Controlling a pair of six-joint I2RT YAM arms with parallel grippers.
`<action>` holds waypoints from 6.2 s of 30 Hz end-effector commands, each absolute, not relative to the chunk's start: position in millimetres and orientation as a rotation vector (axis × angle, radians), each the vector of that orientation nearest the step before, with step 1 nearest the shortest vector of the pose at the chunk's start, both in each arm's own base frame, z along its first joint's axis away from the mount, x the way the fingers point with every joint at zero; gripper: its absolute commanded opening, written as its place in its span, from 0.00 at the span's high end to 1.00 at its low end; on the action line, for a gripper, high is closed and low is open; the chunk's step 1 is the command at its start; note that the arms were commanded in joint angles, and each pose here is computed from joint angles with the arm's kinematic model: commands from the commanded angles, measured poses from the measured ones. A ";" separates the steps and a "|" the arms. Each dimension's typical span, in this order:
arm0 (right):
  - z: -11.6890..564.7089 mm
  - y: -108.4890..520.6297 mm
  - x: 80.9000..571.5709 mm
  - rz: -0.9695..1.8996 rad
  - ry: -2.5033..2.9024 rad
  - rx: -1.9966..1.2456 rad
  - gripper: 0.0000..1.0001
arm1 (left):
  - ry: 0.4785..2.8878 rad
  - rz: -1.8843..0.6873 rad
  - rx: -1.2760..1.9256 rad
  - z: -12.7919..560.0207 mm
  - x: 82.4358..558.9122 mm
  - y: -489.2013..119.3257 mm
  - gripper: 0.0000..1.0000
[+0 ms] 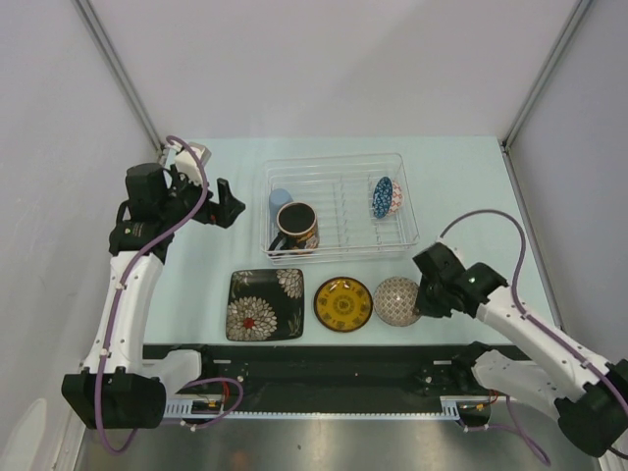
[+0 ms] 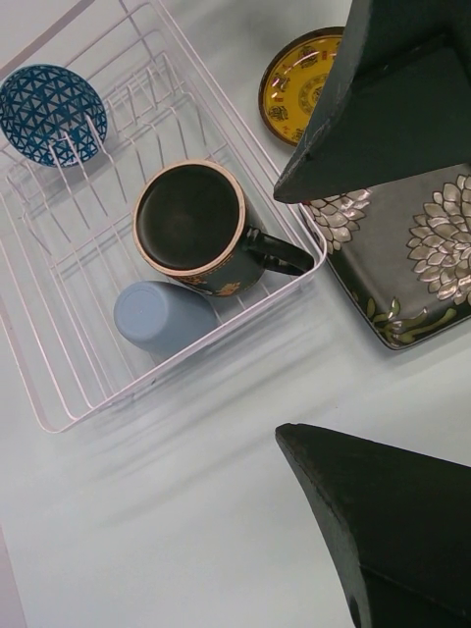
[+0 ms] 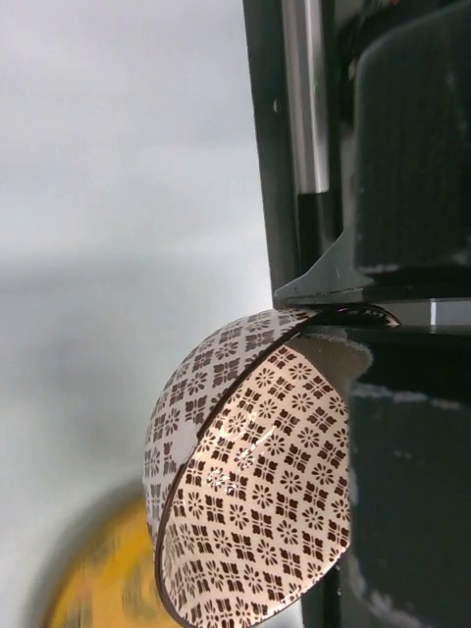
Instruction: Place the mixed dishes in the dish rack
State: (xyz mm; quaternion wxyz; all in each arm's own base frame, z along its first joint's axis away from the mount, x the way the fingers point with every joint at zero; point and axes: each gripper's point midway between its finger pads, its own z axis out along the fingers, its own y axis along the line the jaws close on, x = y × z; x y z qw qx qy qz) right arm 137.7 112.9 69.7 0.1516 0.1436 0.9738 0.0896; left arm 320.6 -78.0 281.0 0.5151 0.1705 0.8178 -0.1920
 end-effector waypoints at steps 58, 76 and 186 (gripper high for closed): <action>178.5 115.6 366.9 -1.075 2.148 -0.367 1.00 | 1.911 -0.477 0.406 297.7 310.1 -75.6 0.00; 132.4 125.1 365.4 -1.090 2.236 -0.473 0.85 | 1.908 -0.470 0.398 298.5 312.7 -70.8 0.00; 174.6 468.2 167.3 1.282 2.172 -0.751 0.41 | 1.865 -0.344 1.621 18.4 171.4 -81.9 0.00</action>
